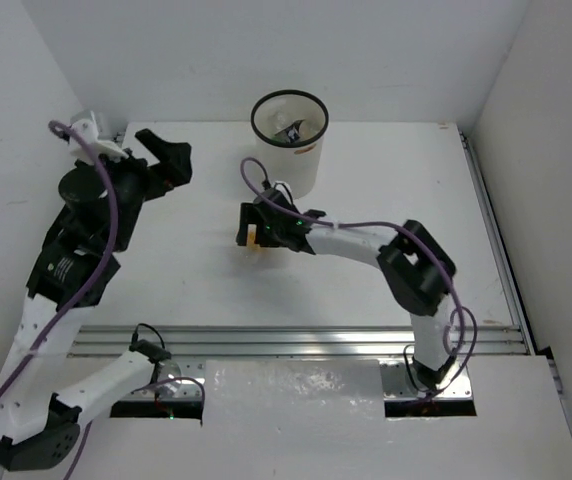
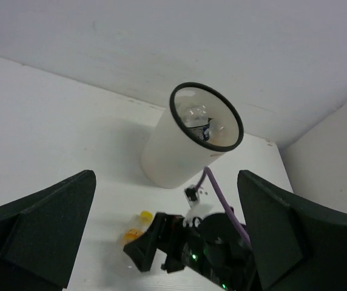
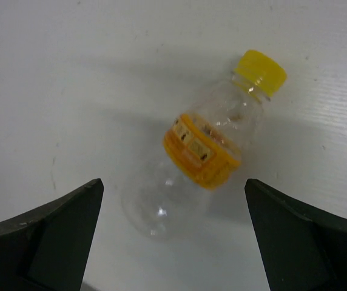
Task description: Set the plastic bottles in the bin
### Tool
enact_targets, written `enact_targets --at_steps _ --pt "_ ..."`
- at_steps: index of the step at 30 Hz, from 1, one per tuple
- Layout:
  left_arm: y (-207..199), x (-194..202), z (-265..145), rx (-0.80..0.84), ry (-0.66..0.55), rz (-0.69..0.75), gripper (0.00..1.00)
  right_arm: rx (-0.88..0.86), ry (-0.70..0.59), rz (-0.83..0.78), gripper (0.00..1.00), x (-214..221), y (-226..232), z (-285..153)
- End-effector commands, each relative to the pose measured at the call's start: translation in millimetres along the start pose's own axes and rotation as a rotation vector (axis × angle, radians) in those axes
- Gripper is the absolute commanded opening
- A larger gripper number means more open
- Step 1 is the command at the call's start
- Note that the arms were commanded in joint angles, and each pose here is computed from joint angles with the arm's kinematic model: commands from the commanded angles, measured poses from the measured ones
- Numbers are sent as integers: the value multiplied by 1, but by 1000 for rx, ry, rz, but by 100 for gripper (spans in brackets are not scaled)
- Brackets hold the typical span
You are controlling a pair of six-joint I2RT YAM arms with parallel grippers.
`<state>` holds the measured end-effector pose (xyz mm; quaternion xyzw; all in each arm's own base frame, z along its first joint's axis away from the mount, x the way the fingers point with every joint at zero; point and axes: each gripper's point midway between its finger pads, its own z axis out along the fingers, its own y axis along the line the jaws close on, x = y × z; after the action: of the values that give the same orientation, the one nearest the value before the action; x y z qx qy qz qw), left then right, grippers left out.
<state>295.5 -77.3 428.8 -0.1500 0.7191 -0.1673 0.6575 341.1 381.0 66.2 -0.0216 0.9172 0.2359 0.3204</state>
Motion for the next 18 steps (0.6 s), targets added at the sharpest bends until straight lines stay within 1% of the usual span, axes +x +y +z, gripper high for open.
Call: enact_targets --at_steps 1,2,3,4,5,6,7,8,9,10,11,12,13,14,15,16,17,18 --pt "36 32 0 -126 71 86 100 146 44 38 99 10 -5 19" --pt "48 47 -1 -159 106 128 100 149 36 45 99 5 2 22" --pt "55 52 -3 -178 111 139 100 184 42 46 99 9 -4 25" --pt "66 68 -2 -207 142 164 100 212 66 50 93 20 -11 29" --pt "69 76 -3 -204 156 169 100 209 64 54 75 22 -12 29" --pt "73 85 -2 -211 172 175 100 220 80 55 75 29 -17 29" --pt "77 103 1 -207 210 177 100 193 74 45 58 33 -18 26" --pt "77 113 4 -201 233 172 100 172 74 38 51 34 -16 24" --pt "71 125 5 -158 272 157 100 93 55 33 45 29 -2 22" --pt "64 132 8 -122 288 140 100 8 6 13 34 12 15 7" --pt "60 146 11 -97 329 112 100 -3 10 -86 31 26 1 1" --pt "51 153 11 -52 357 84 100 -46 -32 -146 30 22 6 -10" --pt "26 160 10 75 390 35 100 -150 -166 -269 28 -2 21 -23" --pt "18 172 10 127 427 14 100 -206 -204 -333 25 8 10 -51" --pt "-4 183 1 260 492 -23 100 -318 -352 -380 25 -14 27 -74" --pt "-20 188 1 346 500 -59 100 -334 -345 -500 26 14 0 -83" --pt "-42 200 -7 486 564 -107 100 -423 -449 -547 25 10 -1 -118" --pt "-53 206 -10 553 596 -129 100 -449 -547 -529 24 -16 8 -140"
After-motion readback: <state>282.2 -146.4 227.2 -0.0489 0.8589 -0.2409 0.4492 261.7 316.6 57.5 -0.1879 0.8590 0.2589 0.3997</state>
